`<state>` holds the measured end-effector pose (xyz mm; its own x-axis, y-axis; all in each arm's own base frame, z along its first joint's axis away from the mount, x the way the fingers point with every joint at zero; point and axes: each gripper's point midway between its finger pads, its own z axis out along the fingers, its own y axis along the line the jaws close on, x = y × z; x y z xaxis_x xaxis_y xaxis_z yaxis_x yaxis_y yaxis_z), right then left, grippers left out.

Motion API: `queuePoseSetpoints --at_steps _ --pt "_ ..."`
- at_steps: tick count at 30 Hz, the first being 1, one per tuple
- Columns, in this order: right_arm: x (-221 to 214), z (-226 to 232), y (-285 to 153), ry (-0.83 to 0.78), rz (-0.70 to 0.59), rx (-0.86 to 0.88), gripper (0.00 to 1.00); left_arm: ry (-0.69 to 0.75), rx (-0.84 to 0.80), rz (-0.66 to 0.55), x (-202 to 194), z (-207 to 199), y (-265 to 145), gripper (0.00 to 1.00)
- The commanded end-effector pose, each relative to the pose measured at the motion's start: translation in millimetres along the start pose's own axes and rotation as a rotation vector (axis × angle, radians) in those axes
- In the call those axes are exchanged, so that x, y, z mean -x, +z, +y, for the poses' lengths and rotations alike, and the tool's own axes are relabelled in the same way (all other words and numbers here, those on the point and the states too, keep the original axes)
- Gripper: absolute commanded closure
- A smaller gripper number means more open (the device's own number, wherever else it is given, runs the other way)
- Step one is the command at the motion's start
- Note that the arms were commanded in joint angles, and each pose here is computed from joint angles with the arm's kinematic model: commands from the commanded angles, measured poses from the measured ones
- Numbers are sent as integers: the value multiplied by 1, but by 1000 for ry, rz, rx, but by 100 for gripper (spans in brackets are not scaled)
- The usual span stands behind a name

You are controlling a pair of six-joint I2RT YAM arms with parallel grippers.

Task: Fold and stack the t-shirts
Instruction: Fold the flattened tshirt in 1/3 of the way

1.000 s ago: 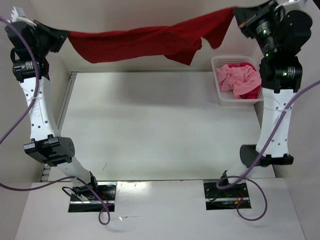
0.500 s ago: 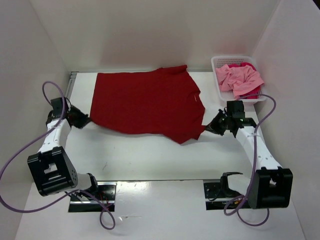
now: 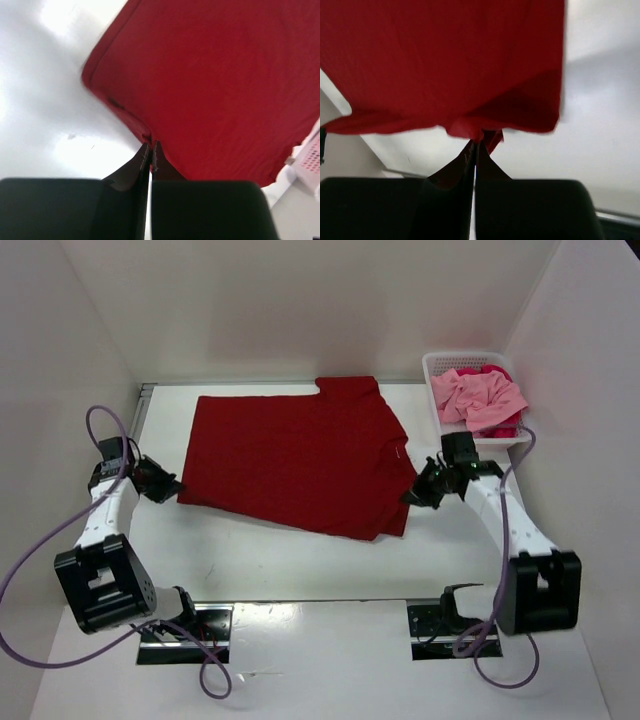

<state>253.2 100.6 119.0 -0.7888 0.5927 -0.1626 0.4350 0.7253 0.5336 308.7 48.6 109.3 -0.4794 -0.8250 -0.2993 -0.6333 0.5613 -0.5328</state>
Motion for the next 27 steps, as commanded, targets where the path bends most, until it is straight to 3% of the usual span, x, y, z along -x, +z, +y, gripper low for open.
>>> queuePoseSetpoints --at_steps 1,10,21,27 --pt "72 59 1 -68 -185 114 100 -16 -86 -38 31 -31 6 100" --pt "150 88 59 -108 -226 59 100 -59 -89 -35 60 -52 47 100" --pt "219 123 94 -132 -293 47 100 -123 -28 -36 84 -43 99 100" --pt "239 114 134 -107 -289 -6 100 -149 -35 -21 90 -48 123 91"
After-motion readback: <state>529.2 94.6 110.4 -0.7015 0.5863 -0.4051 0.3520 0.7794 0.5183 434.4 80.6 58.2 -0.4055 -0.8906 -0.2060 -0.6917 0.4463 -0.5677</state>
